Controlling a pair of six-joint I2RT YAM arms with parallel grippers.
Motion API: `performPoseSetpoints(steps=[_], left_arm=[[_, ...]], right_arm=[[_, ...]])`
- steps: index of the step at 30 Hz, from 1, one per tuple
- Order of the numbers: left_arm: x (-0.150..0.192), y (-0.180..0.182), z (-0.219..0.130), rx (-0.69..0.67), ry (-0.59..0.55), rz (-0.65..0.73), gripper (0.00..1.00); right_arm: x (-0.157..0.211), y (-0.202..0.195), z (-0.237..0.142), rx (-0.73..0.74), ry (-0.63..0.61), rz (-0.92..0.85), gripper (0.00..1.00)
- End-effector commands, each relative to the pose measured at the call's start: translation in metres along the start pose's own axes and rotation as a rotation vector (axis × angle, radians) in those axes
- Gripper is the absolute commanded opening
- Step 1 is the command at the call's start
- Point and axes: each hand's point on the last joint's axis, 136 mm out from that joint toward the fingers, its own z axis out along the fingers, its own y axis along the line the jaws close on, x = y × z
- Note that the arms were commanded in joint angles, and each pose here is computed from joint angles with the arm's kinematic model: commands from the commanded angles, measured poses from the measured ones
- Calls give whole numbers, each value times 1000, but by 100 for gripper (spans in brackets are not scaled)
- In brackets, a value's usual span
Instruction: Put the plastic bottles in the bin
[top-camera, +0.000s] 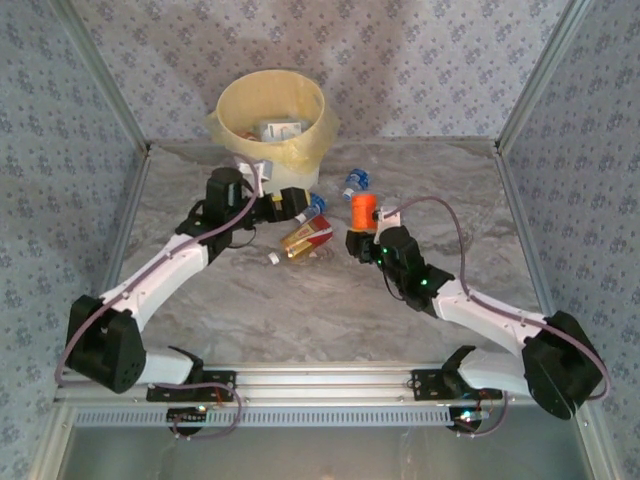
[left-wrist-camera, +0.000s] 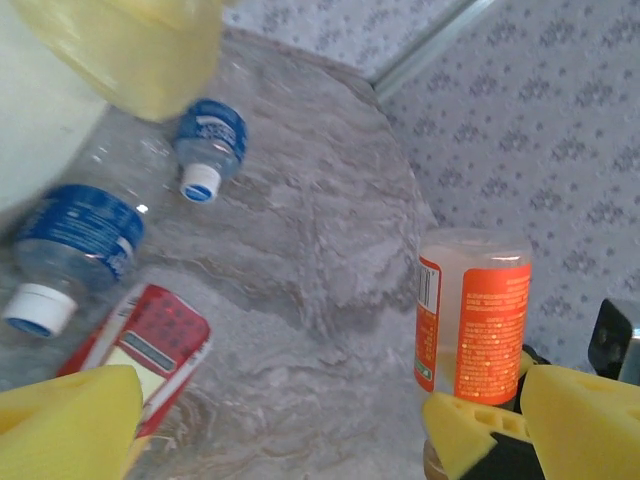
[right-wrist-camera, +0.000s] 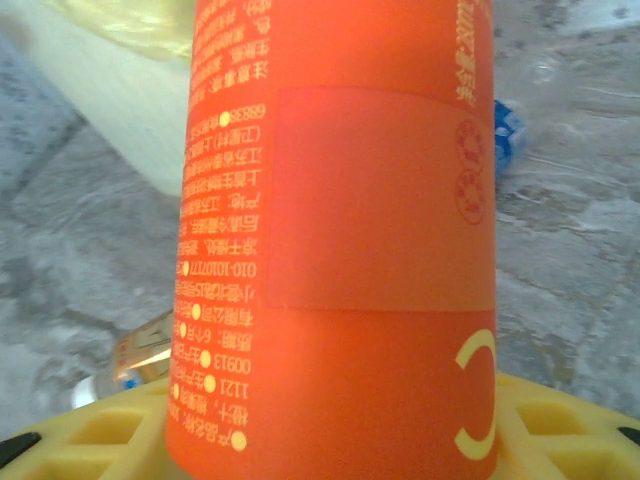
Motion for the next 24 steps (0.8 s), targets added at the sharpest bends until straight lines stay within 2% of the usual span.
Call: performPoseSetpoints(steps=[1,4,8,14,19,24], left_arm=[[-10,-50,10,182,3,88,98],[6,-68,27,226,93,122,98],[9,-81,43,232,113,139,98],[3,-66,58,150,72,81,98],[11,-54,67,97,106,60,97],[10,-51,73,85,96,25,89]], right_arm=[[-11,26,-8,-140,-44,0,37],[-14,39,-7,-211,-63,7,38],[-21,54,-4,-284,-85,21,38],[-28,68,3,-324,-70,29,38],[-32,73,9,-330,-64,24,38],[-37,85,10,-371,-70,11,39]])
